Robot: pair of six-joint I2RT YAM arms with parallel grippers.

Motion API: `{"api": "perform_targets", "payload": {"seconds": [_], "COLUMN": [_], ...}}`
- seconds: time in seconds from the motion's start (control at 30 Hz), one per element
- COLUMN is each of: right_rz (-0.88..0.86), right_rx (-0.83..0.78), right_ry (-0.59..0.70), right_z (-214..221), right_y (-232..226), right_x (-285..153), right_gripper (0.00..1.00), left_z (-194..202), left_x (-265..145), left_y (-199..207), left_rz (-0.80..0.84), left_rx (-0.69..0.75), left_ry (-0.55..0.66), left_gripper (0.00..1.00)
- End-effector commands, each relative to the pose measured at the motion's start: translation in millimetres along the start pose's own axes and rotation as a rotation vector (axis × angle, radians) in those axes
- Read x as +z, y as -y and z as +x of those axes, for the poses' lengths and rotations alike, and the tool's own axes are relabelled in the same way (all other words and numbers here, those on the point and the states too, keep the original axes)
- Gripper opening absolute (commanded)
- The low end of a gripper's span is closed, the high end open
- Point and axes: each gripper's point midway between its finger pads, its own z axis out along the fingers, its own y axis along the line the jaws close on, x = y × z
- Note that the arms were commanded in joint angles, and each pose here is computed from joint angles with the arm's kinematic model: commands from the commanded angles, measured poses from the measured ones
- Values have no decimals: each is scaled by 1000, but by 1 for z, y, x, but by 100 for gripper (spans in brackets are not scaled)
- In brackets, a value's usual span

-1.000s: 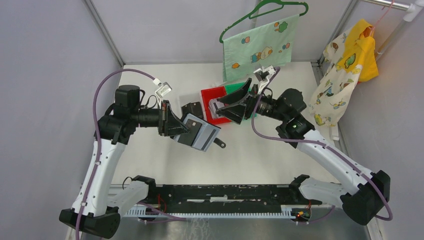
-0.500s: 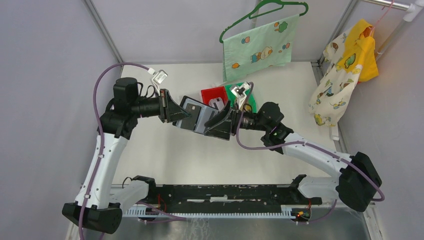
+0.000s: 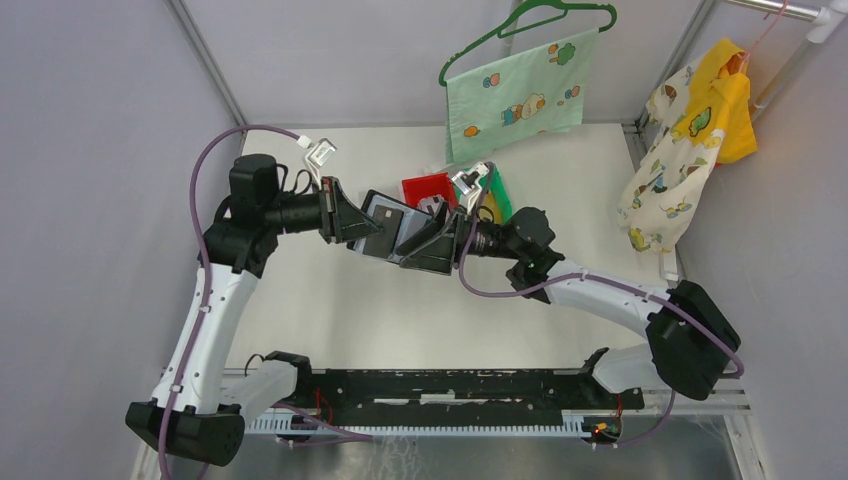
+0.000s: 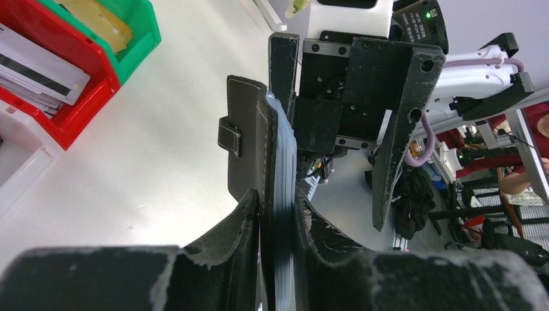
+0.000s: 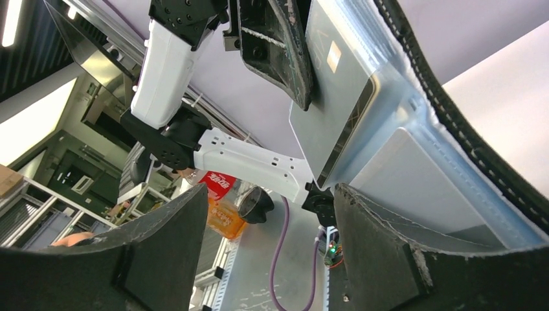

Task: Take the credit cards out of the card holder
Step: Remove the credit card from the card holder.

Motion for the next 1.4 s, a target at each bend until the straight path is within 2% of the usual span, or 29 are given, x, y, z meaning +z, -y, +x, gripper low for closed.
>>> {"api": "perform_targets", "payload": {"seconds": [0.0,0.57,0.67,0.8,0.87,1.03,1.2,1.37], "right_rz": [-116,-131,-125,-148,-160,-180,-185,-90], "right_rx": [-58,10,18,31,33,46,38,41], "right_ry": [25,100,155,203,227,273,313,326], "right_z": [-19,-30,-38,-48,-53,-62,-73,-78], "right_y": [-31,-24,-22,-24,-26,-29,-29,-11], "right_x": [10,25,24,27,28,28,31,37], "right_gripper": [76,62,56,37,31,30,30,25], "left_z": [-6,-7,-7,-4,-3,-2,1,5], "left_x": [-3,-3,-3,-3,-5,-10,-9,-7], "left_y": [16,7,6,5,6,6,1,6], "left_rz": [63,19,13,9,0,-21,-33,12], "left_rx": [18,14,16,26,46,105,93,87], "left_ry": [15,21,24,23,32,52,41,19], "left_gripper": [2,2,2,2,2,2,2,2]}}
